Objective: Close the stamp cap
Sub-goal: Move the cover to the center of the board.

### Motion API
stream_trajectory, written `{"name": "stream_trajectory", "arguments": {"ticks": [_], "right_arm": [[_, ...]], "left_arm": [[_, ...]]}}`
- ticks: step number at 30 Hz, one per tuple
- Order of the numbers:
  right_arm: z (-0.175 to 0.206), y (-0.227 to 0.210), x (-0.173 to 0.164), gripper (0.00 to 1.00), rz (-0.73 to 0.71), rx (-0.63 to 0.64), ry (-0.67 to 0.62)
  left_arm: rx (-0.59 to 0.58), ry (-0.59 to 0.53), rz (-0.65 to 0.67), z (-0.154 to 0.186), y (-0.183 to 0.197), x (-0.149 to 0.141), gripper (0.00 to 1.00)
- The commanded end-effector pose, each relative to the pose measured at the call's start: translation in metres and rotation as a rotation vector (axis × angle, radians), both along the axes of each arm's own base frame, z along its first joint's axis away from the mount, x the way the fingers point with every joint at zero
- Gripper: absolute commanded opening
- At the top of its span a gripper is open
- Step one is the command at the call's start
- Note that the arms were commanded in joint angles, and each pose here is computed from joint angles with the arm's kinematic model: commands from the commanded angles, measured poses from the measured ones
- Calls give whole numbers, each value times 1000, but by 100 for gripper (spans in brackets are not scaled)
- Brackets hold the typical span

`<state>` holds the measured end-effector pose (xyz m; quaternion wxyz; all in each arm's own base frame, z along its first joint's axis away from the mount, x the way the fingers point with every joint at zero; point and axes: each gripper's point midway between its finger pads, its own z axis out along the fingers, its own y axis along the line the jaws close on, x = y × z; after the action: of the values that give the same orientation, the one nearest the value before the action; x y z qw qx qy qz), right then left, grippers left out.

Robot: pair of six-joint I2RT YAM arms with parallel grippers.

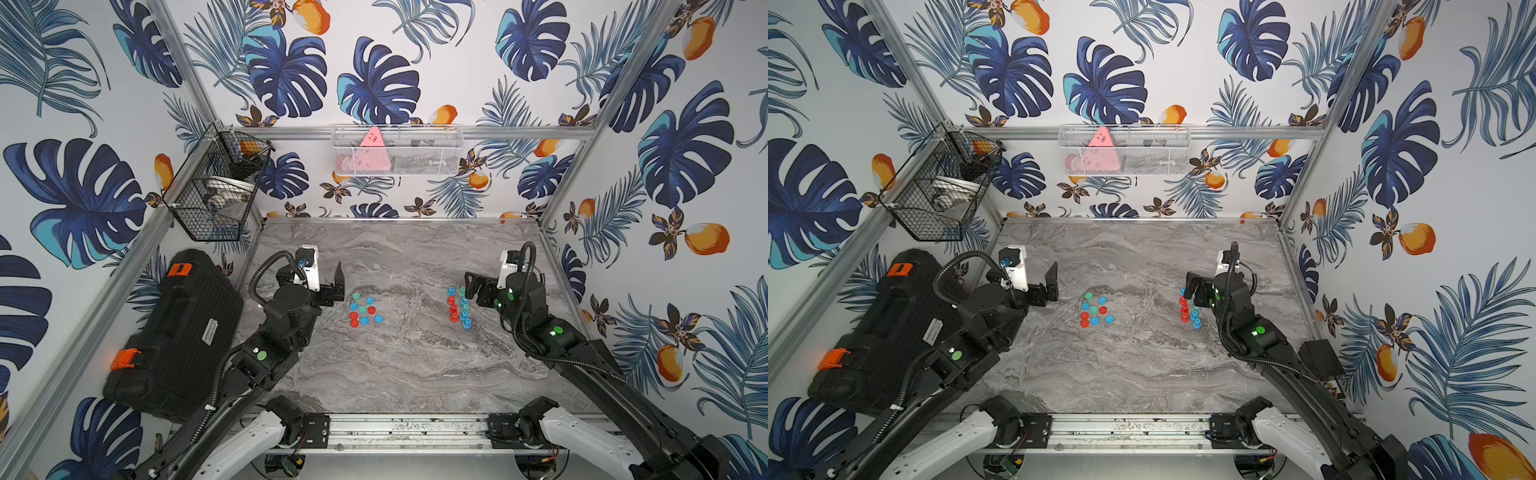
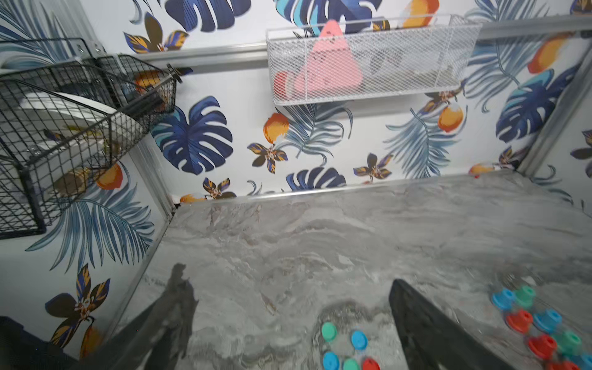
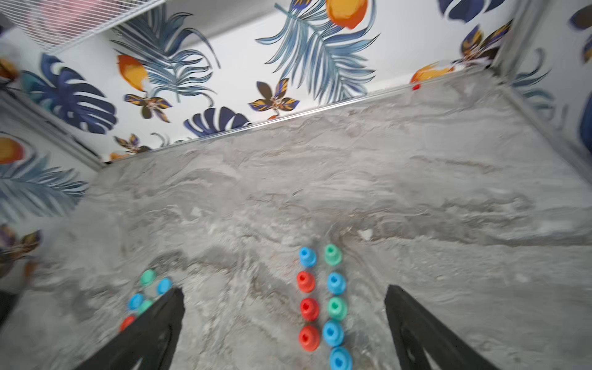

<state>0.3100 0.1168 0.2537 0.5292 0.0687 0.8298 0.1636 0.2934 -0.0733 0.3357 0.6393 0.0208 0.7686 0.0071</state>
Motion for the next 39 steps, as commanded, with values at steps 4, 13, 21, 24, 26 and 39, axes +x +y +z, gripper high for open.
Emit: {"name": "stream_trajectory", "arguments": {"ticks": [4,13,21,24,26,39], "right_arm": [[28,32,-19,100,149,144,54],[-16,35,-29,100,181,-10,274],[0,51,-38,100,309,9,198],[-3,47,-36,100,300,-36,187],[-13,45,-34,100,295,-66,206],[-64,15,-25,100,150,-239,324]], "left_arm": [[-33,362,-35,-63,-2,-35,99],[-21,371,-82,-64,-11,-38,99],[-305,396,-162,-103,-57,-15,99],[-308,431,-194,-110,-71,-5,99],[-240,506,-220,-122,-80,-1,99],[-204,733,-209,-162,-109,26,99]]}}
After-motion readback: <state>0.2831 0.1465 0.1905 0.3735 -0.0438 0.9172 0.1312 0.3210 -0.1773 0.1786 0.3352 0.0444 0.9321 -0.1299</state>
